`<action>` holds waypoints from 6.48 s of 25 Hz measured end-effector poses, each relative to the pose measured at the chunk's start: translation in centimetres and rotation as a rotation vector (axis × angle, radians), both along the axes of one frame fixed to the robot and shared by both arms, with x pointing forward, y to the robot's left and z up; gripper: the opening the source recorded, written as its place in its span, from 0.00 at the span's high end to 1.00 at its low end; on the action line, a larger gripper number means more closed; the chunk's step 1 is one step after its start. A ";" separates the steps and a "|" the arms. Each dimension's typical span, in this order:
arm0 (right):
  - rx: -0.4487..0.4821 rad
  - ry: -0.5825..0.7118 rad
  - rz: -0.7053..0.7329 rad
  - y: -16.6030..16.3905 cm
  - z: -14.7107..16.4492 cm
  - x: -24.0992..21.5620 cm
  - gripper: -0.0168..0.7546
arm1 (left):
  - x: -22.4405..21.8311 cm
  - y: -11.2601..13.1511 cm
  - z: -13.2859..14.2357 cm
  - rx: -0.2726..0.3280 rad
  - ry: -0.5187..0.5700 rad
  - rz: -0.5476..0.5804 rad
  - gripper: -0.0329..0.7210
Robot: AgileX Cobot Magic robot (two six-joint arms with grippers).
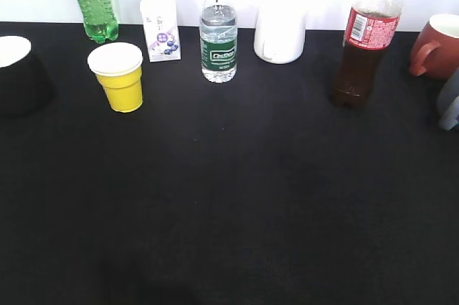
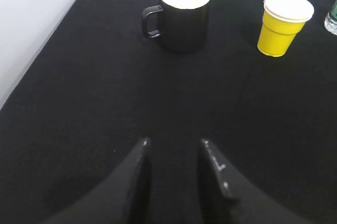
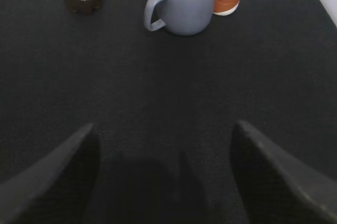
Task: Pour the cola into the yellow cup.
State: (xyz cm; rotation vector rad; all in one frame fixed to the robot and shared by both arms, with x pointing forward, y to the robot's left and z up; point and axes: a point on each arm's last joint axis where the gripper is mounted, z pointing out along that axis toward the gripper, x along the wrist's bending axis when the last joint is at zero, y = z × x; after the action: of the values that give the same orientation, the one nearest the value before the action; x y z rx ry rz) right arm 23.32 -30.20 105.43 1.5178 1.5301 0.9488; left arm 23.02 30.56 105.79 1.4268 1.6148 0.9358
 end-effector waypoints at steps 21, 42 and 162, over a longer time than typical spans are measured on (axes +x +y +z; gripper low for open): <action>0.000 0.000 0.000 0.0 0.0 0.0 0.22 | 15.2 -2.0 4.7 0.064 -0.313 -0.176 0.21; 0.000 0.000 0.000 0.0 0.0 0.0 0.22 | 29.8 -13.9 -16.0 0.024 -0.187 -0.322 0.06; -0.391 -0.544 1.045 8.0 -0.2 30.2 0.43 | 23.7 -25.1 -5.8 -0.130 -0.293 -1.231 0.37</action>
State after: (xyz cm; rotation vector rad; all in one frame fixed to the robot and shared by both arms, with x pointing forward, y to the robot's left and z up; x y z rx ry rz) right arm 53.51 -22.18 105.19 0.0645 1.9050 1.3513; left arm 46.68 5.45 99.98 1.6896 0.3592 0.2551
